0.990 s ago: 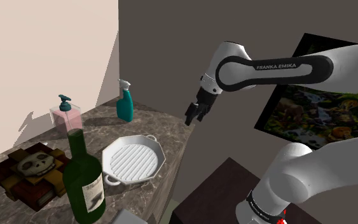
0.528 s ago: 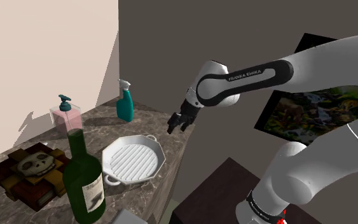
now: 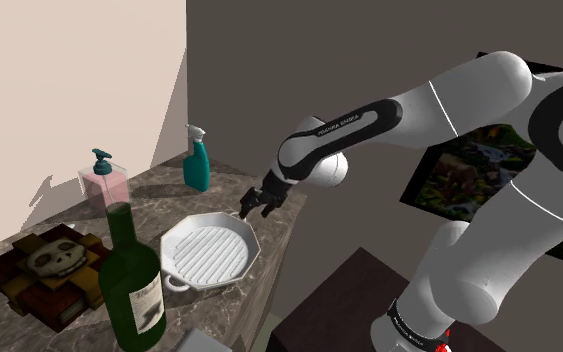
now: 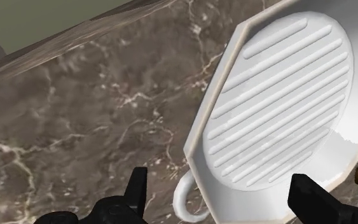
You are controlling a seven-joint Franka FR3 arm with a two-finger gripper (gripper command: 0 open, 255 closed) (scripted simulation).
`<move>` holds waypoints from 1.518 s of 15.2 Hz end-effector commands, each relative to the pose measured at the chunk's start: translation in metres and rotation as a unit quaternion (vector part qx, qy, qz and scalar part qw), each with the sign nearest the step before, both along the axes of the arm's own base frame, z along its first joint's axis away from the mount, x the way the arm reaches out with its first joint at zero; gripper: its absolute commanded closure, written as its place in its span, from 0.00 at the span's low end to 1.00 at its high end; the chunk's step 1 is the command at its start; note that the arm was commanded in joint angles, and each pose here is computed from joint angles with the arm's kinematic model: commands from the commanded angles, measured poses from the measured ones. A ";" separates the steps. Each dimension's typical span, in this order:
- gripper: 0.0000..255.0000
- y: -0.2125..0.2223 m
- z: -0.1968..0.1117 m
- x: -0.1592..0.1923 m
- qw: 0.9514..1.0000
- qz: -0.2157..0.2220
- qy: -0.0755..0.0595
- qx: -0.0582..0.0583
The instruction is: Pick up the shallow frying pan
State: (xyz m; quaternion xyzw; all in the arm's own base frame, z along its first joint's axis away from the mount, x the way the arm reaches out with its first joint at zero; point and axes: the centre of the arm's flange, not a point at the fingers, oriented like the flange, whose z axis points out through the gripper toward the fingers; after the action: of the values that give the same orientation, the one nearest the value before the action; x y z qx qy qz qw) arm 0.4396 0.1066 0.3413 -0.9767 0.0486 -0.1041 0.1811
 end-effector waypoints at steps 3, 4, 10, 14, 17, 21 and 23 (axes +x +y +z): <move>0.00 0.001 -0.022 0.000 1.000 -0.001 -0.001 0.001; 0.00 0.001 -0.027 0.000 1.000 -0.001 -0.001 0.001; 1.00 0.001 -0.036 0.000 1.000 -0.001 -0.001 0.001; 1.00 0.001 -0.036 0.000 1.000 -0.001 -0.001 0.001; 1.00 0.001 -0.035 0.000 1.000 -0.001 -0.001 0.001; 1.00 0.001 -0.014 0.000 1.000 -0.001 -0.001 0.001; 1.00 0.001 -0.004 0.000 1.000 -0.001 -0.001 0.001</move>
State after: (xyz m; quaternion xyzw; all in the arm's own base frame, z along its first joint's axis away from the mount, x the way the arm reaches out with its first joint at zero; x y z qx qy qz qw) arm 0.4388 0.1074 0.3318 -0.9763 0.0498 -0.1052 0.1823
